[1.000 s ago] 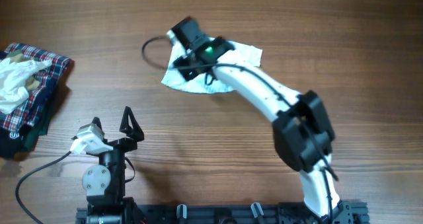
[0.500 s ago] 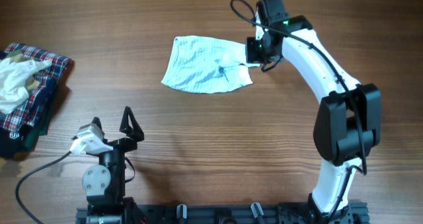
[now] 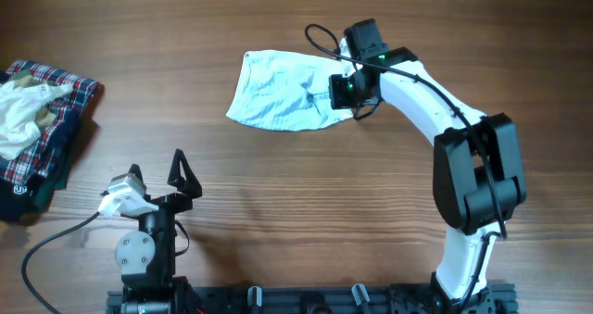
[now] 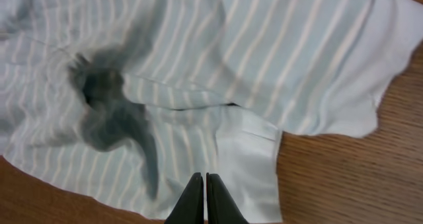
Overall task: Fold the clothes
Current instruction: 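Drag the striped garment with the right gripper to the table center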
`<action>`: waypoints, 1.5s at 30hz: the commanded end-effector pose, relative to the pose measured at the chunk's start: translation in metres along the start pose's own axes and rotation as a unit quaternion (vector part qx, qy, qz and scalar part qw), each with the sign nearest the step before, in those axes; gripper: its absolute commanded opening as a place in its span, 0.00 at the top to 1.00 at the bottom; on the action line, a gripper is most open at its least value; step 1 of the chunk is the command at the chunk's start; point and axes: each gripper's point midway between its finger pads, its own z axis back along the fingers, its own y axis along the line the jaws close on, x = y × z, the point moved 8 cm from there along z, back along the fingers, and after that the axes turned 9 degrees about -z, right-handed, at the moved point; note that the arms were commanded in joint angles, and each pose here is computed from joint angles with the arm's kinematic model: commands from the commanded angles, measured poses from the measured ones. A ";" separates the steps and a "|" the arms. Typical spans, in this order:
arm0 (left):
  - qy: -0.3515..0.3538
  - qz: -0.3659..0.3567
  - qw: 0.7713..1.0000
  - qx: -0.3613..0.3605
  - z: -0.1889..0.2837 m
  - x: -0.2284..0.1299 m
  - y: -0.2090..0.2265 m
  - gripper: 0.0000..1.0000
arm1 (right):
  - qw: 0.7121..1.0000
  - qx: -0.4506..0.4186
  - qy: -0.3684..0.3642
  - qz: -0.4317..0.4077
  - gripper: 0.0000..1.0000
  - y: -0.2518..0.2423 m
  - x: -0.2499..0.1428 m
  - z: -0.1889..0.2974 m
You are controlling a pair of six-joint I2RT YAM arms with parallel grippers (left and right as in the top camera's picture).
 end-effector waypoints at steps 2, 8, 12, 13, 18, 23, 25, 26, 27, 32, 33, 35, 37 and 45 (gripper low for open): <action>-0.002 -0.004 1.000 0.009 0.000 -0.001 0.002 0.00 | 0.999 -0.048 0.015 0.005 0.96 -0.014 -0.007 -0.023; -0.002 -0.004 1.000 0.009 0.000 -0.001 0.002 0.00 | 0.996 -0.082 0.033 0.023 0.96 -0.026 -0.013 -0.044; -0.002 -0.004 1.000 0.009 0.000 -0.001 0.002 0.00 | 0.991 -0.119 0.060 0.018 0.96 -0.037 -0.023 -0.045; -0.002 -0.004 1.000 0.009 0.000 -0.001 0.002 0.00 | 0.987 -0.141 0.073 0.018 0.96 -0.042 -0.028 -0.043; -0.002 -0.004 1.000 0.009 0.000 -0.001 0.002 0.00 | 0.968 -0.210 0.133 0.020 0.96 -0.058 -0.049 -0.032; -0.002 -0.004 1.000 0.009 0.000 -0.001 0.002 0.00 | 0.967 -0.214 0.141 0.015 0.96 -0.062 -0.050 -0.030; -0.002 -0.004 1.000 0.009 0.000 -0.001 0.002 0.00 | 0.971 -0.206 0.122 0.022 0.96 -0.059 -0.042 -0.029; -0.002 -0.004 1.000 0.009 0.000 -0.001 0.002 0.00 | 0.974 -0.199 0.105 0.035 0.96 -0.054 -0.032 -0.023; -0.002 -0.004 1.000 0.009 0.000 -0.001 0.002 0.00 | 0.978 -0.190 0.080 0.043 0.94 -0.047 -0.017 -0.012; -0.002 -0.004 1.000 0.009 0.000 -0.001 0.002 0.00 | 0.987 -0.152 -0.042 0.044 0.81 -0.019 0.037 0.040; -0.002 -0.004 1.000 0.009 0.000 -0.001 0.002 0.00 | 0.987 -0.148 -0.054 0.043 0.83 -0.018 0.041 0.039; -0.002 -0.004 1.000 0.009 0.000 -0.001 0.002 0.00 | 0.986 -0.138 -0.085 0.042 0.96 -0.016 0.052 0.038; -0.002 -0.004 1.000 0.009 0.000 -0.001 0.002 0.00 | 0.985 -0.130 -0.110 0.039 0.96 -0.016 0.061 0.037; -0.002 -0.004 1.000 0.009 0.000 -0.001 0.002 0.00 | 0.995 -0.068 -0.068 0.025 0.96 -0.027 0.058 -0.001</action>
